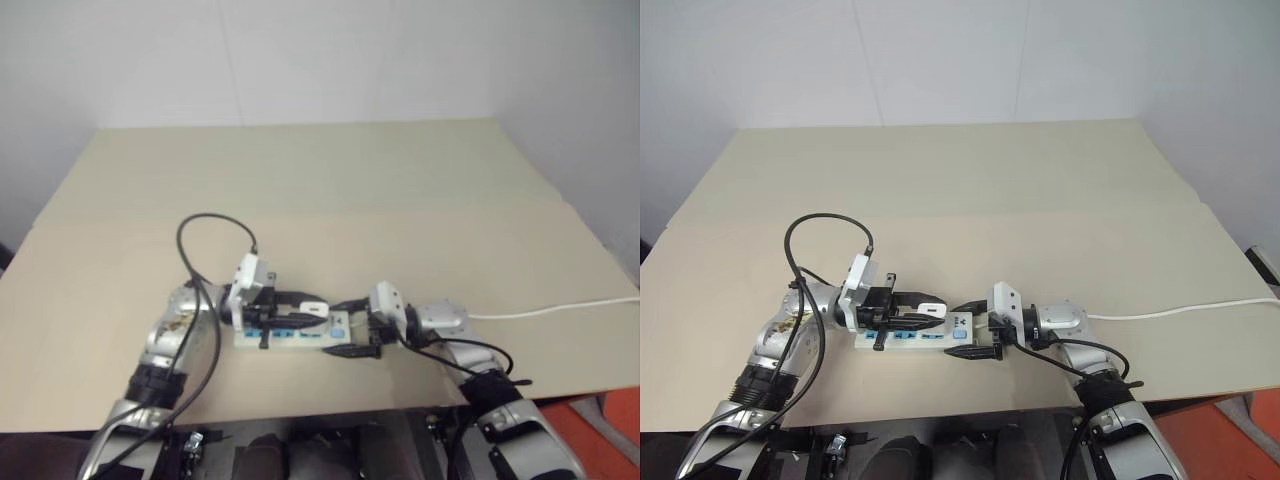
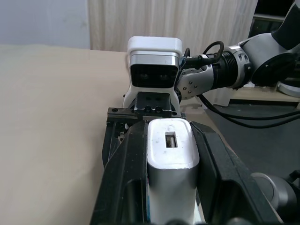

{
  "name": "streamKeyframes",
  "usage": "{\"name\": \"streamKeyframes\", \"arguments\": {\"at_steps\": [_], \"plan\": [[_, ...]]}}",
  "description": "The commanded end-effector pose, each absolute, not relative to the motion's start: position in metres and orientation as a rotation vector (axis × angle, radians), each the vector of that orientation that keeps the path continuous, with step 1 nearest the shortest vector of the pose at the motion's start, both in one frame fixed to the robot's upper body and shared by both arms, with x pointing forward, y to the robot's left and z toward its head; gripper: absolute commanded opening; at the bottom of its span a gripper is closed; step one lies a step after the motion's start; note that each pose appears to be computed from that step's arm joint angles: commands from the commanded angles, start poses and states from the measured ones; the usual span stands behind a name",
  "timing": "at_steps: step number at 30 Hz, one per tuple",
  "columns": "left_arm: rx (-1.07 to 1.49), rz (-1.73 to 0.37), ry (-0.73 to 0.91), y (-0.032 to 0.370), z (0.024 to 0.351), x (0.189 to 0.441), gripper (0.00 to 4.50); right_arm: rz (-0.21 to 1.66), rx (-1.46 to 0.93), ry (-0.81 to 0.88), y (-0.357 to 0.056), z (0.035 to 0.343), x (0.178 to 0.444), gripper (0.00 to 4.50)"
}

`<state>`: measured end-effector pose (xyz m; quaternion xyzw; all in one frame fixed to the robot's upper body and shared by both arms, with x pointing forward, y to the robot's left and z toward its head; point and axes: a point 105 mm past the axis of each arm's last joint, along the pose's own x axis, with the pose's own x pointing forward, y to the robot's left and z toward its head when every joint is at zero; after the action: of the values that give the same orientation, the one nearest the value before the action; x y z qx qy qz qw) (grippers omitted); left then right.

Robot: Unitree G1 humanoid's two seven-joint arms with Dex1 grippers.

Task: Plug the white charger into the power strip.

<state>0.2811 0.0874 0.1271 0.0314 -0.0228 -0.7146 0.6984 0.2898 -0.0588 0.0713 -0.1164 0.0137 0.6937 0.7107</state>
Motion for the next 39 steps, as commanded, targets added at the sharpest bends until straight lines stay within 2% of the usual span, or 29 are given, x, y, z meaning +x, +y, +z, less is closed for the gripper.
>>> {"name": "streamKeyframes", "arguments": {"at_steps": [1, 23, 31, 39], "plan": [[0.101, -1.597, -0.016, 0.088, 0.120, 0.282, 1.03, 1.549, -0.275, 0.124, -0.063, 0.053, 0.283, 3.44], [0.130, -1.580, 0.054, 0.099, 0.113, 0.282, 1.03, 1.541, -0.279, 0.119, -0.062, 0.052, 0.285, 3.44], [0.237, -1.554, 0.061, 0.103, 0.093, 0.278, 1.03, 1.542, -0.278, 0.114, -0.061, 0.052, 0.284, 3.44], [0.223, -1.507, 0.126, 0.112, 0.072, 0.274, 1.03, 1.548, -0.281, 0.106, -0.060, 0.052, 0.283, 3.44]]}}
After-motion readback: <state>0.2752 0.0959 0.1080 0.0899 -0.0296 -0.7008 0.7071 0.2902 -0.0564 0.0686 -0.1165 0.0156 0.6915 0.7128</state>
